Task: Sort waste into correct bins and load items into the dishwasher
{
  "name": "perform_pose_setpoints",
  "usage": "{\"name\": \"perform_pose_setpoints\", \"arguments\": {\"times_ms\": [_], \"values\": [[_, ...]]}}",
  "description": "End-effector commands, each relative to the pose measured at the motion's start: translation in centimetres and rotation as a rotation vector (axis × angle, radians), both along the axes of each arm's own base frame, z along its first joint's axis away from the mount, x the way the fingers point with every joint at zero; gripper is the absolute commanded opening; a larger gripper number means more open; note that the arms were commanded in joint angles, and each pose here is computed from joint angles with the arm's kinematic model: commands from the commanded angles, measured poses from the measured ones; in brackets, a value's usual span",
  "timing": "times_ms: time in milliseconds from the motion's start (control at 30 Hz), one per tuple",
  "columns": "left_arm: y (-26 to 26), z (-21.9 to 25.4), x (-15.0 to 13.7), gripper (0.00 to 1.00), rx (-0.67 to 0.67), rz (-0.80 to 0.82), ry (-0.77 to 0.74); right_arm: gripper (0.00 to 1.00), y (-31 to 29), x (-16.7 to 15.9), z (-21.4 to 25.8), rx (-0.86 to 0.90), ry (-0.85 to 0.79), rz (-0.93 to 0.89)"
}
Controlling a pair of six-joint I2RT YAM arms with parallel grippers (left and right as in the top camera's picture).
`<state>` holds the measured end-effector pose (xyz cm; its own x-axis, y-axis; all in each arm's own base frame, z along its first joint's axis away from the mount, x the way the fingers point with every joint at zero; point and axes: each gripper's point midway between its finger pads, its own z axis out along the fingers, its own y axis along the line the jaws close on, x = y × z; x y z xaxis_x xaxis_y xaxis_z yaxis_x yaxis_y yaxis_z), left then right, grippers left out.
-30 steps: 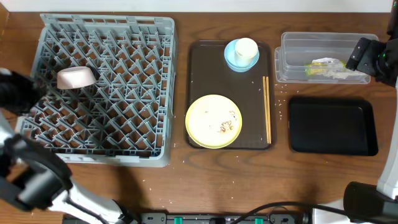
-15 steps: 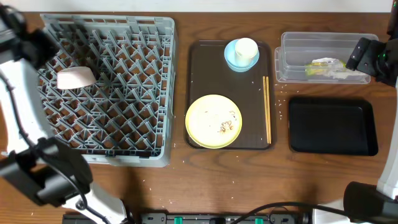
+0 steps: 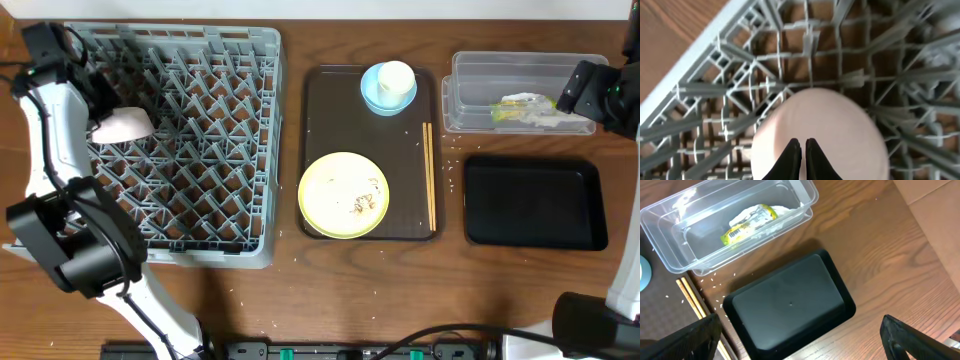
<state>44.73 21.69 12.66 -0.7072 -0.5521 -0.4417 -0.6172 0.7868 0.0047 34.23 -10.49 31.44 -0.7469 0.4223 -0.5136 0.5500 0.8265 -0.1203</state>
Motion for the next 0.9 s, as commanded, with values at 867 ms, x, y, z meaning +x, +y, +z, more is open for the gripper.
{"name": "perform_pose_setpoints", "arguments": {"times_ms": [867], "values": [[-4.5, 8.0, 0.1, 0.08, -0.157, -0.001, -0.234, 0.99, -0.5, 0.0, 0.1, -0.021, 0.005, -0.007]]}}
